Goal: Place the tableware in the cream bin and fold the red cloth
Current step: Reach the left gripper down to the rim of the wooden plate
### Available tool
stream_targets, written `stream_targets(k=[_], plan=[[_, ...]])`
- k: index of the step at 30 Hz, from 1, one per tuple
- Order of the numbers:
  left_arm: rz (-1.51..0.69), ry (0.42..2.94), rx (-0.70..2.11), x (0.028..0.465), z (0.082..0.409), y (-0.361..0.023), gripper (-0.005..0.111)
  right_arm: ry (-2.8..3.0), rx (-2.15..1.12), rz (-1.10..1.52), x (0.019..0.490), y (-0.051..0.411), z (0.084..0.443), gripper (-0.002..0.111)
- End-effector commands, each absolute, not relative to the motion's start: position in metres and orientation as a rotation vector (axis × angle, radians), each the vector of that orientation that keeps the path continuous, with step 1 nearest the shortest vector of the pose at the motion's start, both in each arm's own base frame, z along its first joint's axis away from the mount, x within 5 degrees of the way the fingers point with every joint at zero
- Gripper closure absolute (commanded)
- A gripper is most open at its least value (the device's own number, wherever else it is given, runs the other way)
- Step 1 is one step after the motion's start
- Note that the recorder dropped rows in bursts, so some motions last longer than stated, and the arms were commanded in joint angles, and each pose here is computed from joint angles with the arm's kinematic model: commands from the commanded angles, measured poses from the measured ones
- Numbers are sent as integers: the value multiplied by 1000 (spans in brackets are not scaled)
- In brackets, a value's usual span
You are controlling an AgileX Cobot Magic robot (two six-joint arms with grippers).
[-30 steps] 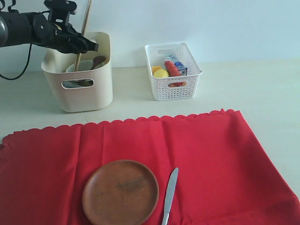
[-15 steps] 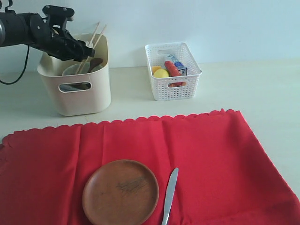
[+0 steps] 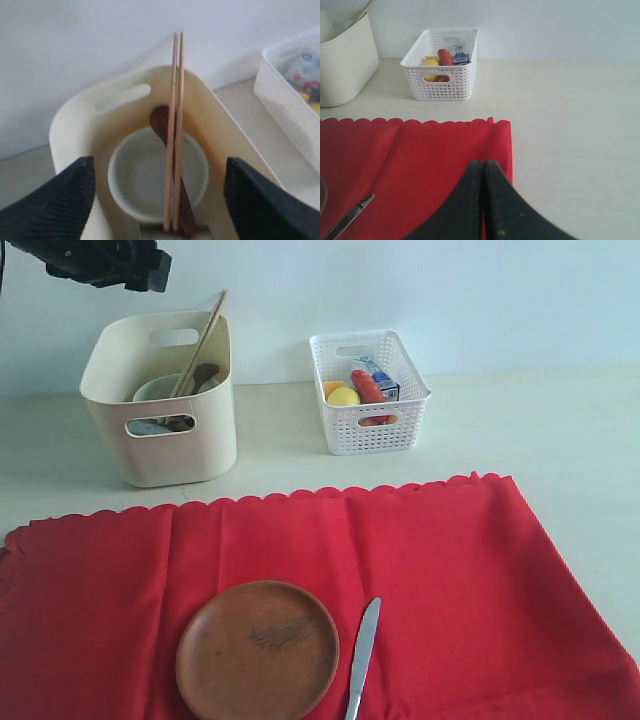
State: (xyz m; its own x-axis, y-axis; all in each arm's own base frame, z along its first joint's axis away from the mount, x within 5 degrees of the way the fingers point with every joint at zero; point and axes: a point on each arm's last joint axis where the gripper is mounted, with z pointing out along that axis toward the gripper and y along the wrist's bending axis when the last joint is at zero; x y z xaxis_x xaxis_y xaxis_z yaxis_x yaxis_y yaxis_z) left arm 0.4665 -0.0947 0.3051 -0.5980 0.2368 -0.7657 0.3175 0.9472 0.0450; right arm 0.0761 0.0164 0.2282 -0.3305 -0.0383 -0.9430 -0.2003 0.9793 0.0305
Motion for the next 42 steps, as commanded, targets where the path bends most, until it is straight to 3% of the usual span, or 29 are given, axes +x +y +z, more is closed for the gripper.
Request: stream_targets(k=[1, 7, 16, 21, 26, 32, 33, 36, 40, 41, 42], plan=[[-164, 2451, 500, 443, 302, -94, 37, 1895, -169, 164, 76, 16, 229, 108], [-359, 2591, 571, 413, 270, -106, 37, 1894, -171, 162, 76, 16, 229, 108], [-584, 2945, 696, 329, 170, -153, 37, 1894, -171, 162, 76, 16, 229, 108], [-634, 3038, 591, 301, 142, -147, 37, 1894, -171, 162, 76, 16, 229, 108], [-846, 2973, 572, 279, 127, -151, 37, 1894, -171, 162, 76, 16, 229, 108], [-913, 2926, 550, 267, 114, -150, 37, 1894, -169, 164, 76, 16, 229, 108], [-927, 2919, 546, 266, 114, -150, 38, 1894, -169, 164, 76, 16, 229, 108], [-941, 2936, 542, 262, 109, -150, 56, 1894, -169, 164, 76, 16, 229, 108], [-939, 2957, 535, 261, 103, -149, 64, 1894, -169, 164, 76, 16, 229, 108], [-939, 2957, 535, 261, 103, -149, 70, 1894, -169, 164, 76, 16, 229, 108], [-928, 2953, 531, 262, 103, -149, 87, 1894, -169, 164, 76, 16, 229, 108]])
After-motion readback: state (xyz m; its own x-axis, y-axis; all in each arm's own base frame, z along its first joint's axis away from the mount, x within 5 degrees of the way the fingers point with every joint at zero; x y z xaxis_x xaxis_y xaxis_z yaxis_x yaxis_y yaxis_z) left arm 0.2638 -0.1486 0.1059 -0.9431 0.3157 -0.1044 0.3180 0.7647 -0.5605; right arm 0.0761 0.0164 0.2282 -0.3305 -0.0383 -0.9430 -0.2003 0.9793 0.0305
